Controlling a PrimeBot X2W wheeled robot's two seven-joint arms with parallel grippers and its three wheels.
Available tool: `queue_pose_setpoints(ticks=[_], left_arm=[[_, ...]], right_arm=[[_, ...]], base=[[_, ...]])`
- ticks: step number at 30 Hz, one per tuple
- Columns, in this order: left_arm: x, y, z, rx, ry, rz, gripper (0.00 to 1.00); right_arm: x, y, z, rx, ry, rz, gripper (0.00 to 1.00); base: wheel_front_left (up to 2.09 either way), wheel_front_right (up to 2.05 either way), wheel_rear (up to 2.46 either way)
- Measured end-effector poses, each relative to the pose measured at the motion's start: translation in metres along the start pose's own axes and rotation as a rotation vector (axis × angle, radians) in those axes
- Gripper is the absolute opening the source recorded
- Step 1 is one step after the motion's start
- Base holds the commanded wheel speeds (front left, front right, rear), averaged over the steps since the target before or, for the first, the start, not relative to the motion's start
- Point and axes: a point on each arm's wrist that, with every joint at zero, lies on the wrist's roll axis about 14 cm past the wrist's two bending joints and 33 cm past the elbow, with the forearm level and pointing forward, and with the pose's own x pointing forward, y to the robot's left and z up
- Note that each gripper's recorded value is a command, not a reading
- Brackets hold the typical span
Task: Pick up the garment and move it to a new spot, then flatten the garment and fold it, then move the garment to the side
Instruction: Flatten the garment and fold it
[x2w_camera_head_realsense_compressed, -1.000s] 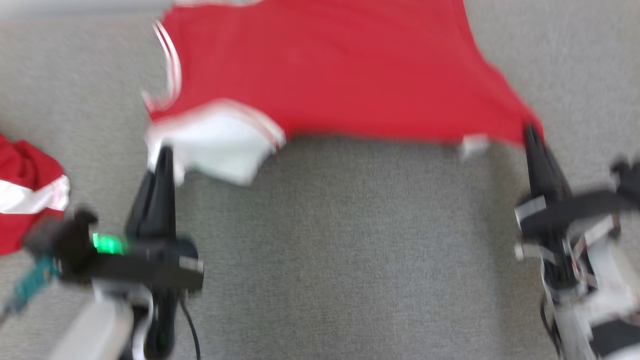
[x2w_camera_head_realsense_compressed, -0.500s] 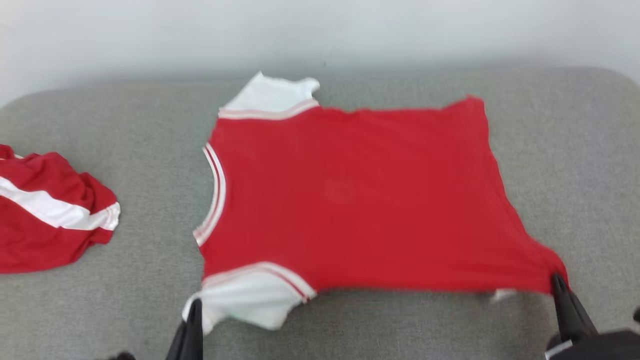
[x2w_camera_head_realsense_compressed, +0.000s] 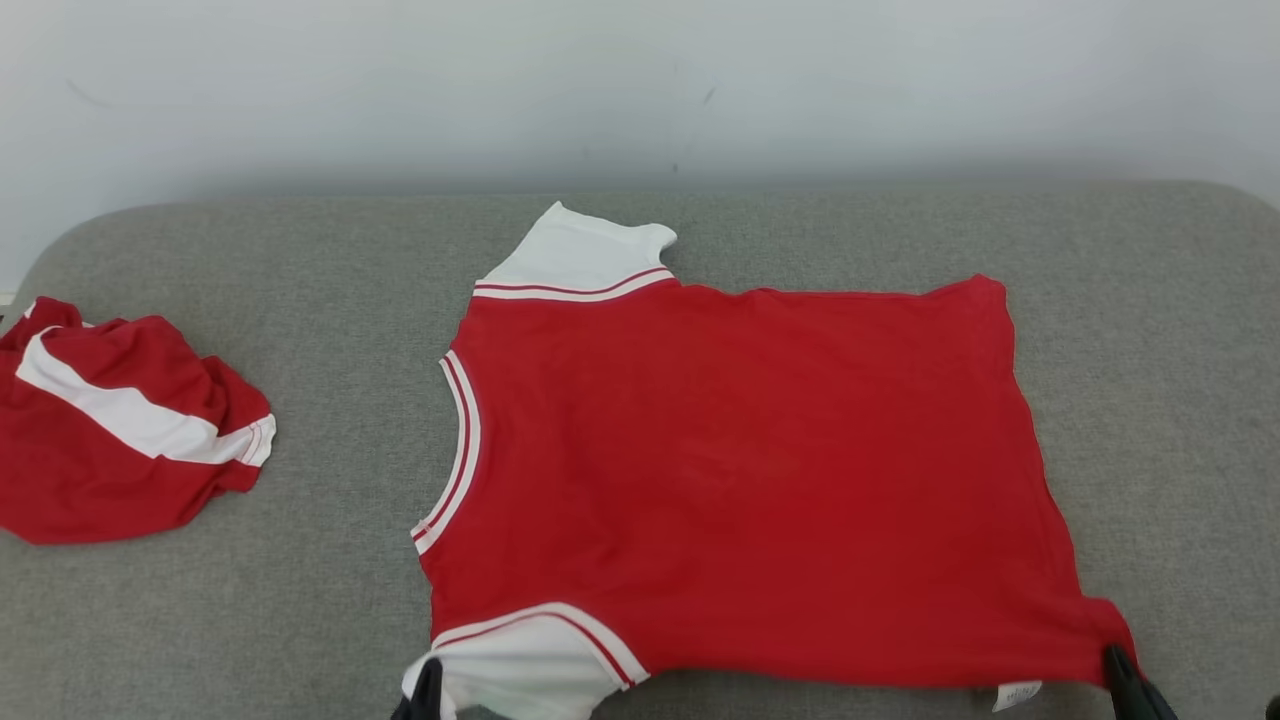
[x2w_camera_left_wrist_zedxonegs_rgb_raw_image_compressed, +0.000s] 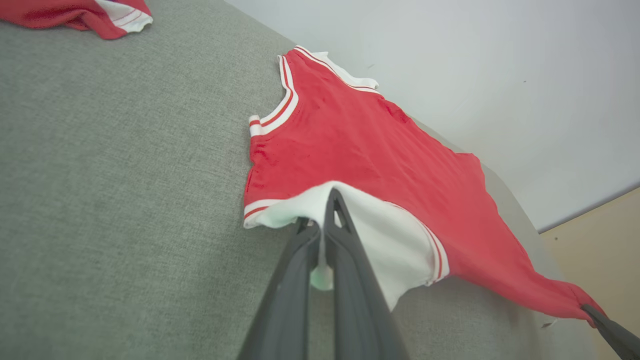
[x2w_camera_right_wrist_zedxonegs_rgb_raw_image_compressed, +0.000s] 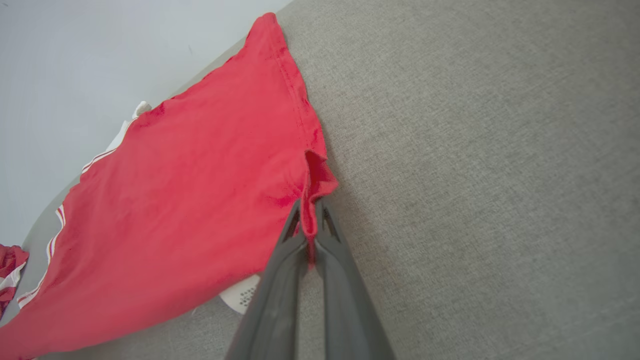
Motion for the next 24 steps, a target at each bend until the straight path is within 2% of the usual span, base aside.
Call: queue_pose_setpoints(ticks=[5, 12, 19, 24], left_arm=[[0.023, -0.011, 0.011, 0.060, 0.001, -0.069, 0.00], [0.061, -0.026, 0.021, 0.175, 0.036, -0.165, 0.00], [0.100, -0.025, 0.027, 0.242, 0.072, -0.187, 0.00], [0.126, -0.014, 0.027, 0.270, 0.099, -0.165, 0.00]], right_arm=[[0.014, 0.017, 0.017, 0.005, -0.040, 0.046, 0.00], [0.034, 0.024, 0.023, 0.031, -0.028, 0.058, 0.00], [0.055, 0.033, 0.034, 0.062, -0.025, 0.073, 0.00], [0.074, 0.045, 0.042, 0.040, -0.022, 0.091, 0.00]], base=[[0.00, 0.00, 0.00], [0.00, 0.00, 0.00], [0.00, 0.00, 0.00], [0.00, 0.00, 0.00]])
